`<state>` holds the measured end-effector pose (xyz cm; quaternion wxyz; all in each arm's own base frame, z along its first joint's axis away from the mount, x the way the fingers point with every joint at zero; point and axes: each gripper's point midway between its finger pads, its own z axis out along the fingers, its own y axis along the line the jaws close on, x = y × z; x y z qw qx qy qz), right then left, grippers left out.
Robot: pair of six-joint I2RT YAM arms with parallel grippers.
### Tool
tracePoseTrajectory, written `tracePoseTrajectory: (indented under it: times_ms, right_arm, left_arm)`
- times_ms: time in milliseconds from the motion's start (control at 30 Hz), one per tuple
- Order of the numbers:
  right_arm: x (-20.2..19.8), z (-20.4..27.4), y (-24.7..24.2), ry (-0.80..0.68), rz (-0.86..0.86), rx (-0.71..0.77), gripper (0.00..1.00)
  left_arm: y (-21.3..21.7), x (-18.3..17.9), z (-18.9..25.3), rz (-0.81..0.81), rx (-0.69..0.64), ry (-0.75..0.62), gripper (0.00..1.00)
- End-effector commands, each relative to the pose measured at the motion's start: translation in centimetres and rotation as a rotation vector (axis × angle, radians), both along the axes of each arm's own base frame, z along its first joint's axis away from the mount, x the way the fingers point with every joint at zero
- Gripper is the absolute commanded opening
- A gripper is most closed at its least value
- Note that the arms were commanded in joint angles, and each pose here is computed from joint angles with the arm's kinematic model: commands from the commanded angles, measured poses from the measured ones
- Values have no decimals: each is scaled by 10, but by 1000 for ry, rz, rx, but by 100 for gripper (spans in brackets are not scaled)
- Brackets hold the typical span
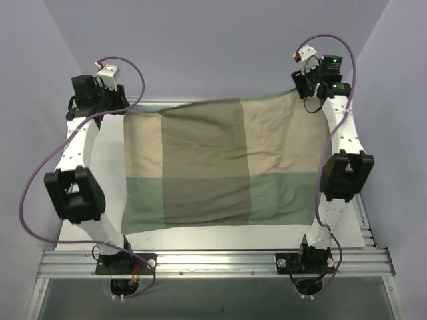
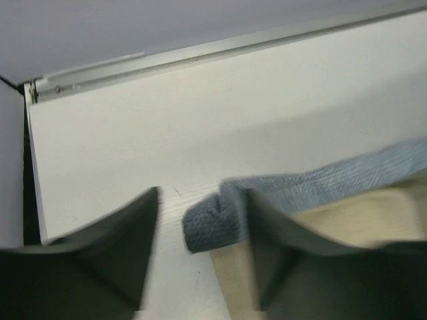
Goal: Put the pillow into the pillowcase
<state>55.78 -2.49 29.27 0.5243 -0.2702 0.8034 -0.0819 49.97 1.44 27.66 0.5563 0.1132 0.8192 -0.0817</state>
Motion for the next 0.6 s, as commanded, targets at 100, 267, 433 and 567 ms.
tracePoseTrajectory:
  times_ms: [100,267,433,567]
  right_arm:
    - [57,76,-60,-223,-331,-170,99]
    - [-10,105,-41,-215,-235,-123,100]
    - [-81,26,-16,88,-124,-67,100]
    - [-140,-33,2,336,-91,14,100]
  left_arm:
    - [91,68,27,306,153,80,97]
    - [94,40,45,292,149,92,97]
    - [46,-10,4,112,120,223,98]
    - [0,-68,-22,-40,96,290,97]
